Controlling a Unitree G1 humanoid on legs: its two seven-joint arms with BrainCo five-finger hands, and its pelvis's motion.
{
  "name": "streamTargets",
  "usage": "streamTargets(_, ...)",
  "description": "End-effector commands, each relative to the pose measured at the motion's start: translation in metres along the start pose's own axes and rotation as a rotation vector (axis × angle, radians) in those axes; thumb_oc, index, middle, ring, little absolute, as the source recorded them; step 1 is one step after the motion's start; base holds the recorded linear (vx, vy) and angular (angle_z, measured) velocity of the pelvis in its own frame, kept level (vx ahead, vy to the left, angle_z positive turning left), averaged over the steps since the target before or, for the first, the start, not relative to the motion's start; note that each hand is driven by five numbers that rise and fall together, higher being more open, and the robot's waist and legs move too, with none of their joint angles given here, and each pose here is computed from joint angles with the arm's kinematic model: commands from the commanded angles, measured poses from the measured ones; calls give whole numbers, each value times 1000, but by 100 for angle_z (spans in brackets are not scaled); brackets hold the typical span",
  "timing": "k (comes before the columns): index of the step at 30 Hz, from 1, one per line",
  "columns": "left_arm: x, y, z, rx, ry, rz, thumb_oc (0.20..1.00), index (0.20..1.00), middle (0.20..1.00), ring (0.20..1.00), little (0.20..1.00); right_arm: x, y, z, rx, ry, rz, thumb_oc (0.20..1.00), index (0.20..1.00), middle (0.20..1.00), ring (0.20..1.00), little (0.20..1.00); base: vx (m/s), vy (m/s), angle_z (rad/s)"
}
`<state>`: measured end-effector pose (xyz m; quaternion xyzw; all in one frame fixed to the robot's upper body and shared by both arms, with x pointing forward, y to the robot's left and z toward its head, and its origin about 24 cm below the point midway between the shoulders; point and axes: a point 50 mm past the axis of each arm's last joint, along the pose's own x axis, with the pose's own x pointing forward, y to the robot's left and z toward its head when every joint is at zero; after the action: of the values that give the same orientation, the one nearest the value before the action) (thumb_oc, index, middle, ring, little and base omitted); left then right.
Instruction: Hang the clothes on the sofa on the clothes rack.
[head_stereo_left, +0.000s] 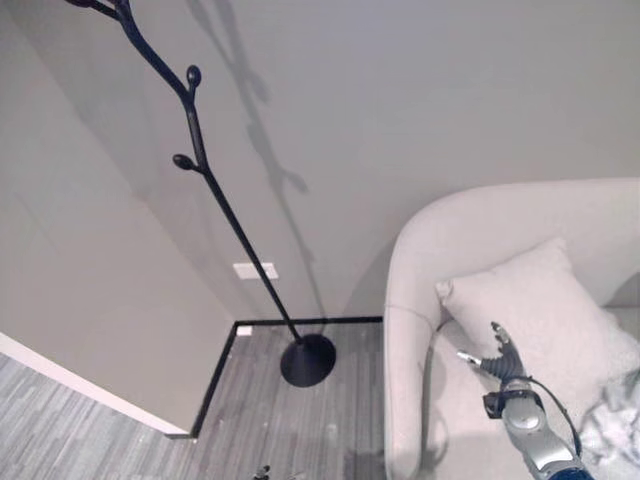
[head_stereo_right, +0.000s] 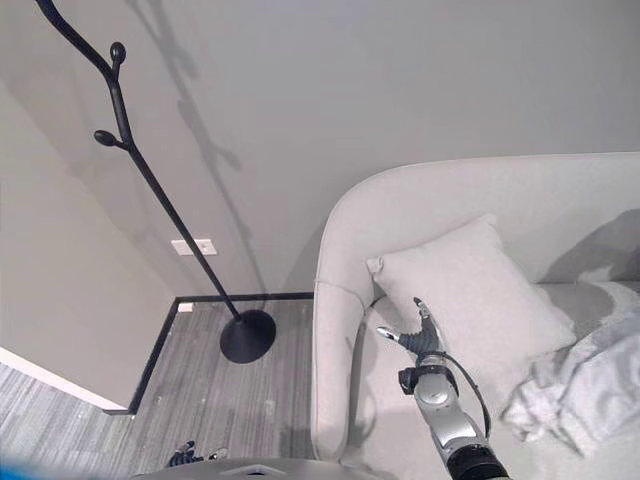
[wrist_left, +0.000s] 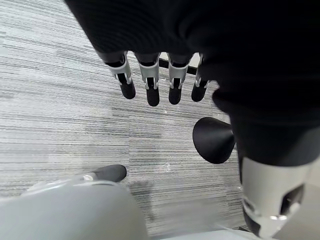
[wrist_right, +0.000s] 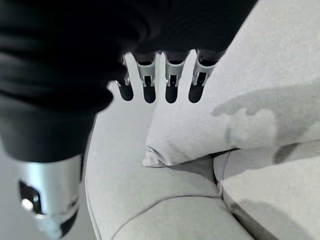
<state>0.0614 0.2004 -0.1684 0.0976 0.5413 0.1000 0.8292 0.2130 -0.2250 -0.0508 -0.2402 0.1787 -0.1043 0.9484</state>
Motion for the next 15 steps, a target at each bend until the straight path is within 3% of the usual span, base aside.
streamTargets(1, 9, 9, 25, 58, -54, 20, 1000, 1000, 1000, 1000, 1000, 8, 8, 31, 44, -131, -4, 1000, 1000, 1000, 1000, 1000, 0, 0, 0)
streamTargets(15, 9, 7, 24, 81, -48, 9, 1000, 1000, 1000, 1000, 1000, 6, 7, 21, 19, -92, -3, 1000, 1000, 1000, 1000, 1000, 0, 0, 0)
